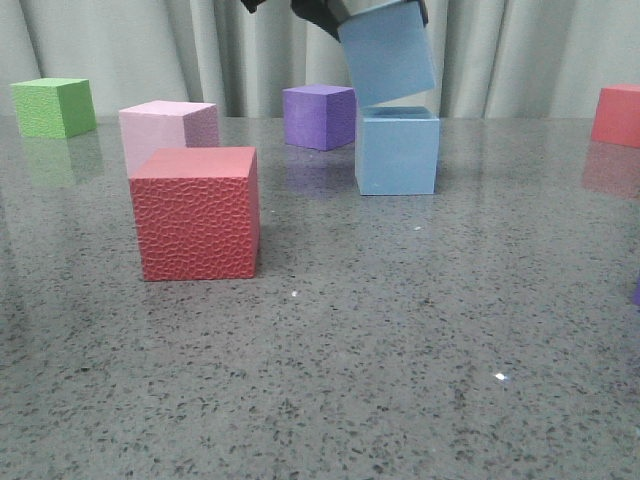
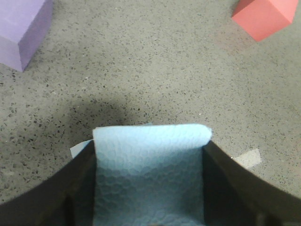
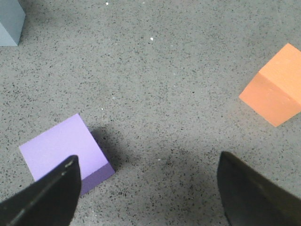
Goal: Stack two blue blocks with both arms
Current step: 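Lower the held cube onto the light-blue cube and open the left gripper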
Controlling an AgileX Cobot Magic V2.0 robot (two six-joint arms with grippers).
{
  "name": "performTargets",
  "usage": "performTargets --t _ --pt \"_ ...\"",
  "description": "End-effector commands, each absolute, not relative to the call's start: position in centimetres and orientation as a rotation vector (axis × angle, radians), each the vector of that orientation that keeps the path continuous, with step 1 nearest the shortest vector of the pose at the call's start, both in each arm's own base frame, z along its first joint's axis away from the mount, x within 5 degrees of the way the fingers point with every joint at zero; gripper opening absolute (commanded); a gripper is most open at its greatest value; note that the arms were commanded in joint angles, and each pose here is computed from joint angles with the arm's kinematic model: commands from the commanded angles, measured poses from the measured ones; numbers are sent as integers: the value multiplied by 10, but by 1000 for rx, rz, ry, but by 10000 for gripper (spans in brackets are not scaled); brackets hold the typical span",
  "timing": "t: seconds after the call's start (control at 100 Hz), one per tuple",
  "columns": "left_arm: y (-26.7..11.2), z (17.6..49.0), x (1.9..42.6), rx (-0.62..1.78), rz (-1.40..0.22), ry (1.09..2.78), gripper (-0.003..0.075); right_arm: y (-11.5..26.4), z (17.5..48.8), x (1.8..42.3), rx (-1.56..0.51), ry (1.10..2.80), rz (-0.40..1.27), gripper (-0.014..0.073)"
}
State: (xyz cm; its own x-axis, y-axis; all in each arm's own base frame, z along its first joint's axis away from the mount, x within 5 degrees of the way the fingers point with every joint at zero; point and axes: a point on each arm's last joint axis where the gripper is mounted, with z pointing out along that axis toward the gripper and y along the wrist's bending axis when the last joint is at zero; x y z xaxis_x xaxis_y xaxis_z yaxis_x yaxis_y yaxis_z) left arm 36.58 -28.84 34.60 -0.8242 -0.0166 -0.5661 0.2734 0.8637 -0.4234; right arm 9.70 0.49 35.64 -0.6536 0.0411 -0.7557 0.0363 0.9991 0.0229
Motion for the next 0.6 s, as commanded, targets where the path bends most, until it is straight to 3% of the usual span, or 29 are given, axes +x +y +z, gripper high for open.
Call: performTargets --t 0.0,0.59 --pt "-287 387 354 172 -774 2317 118 4 368 99 36 2195 0 592" --pt "-288 387 354 167 -791 2321 118 4 368 99 36 2195 -1 592"
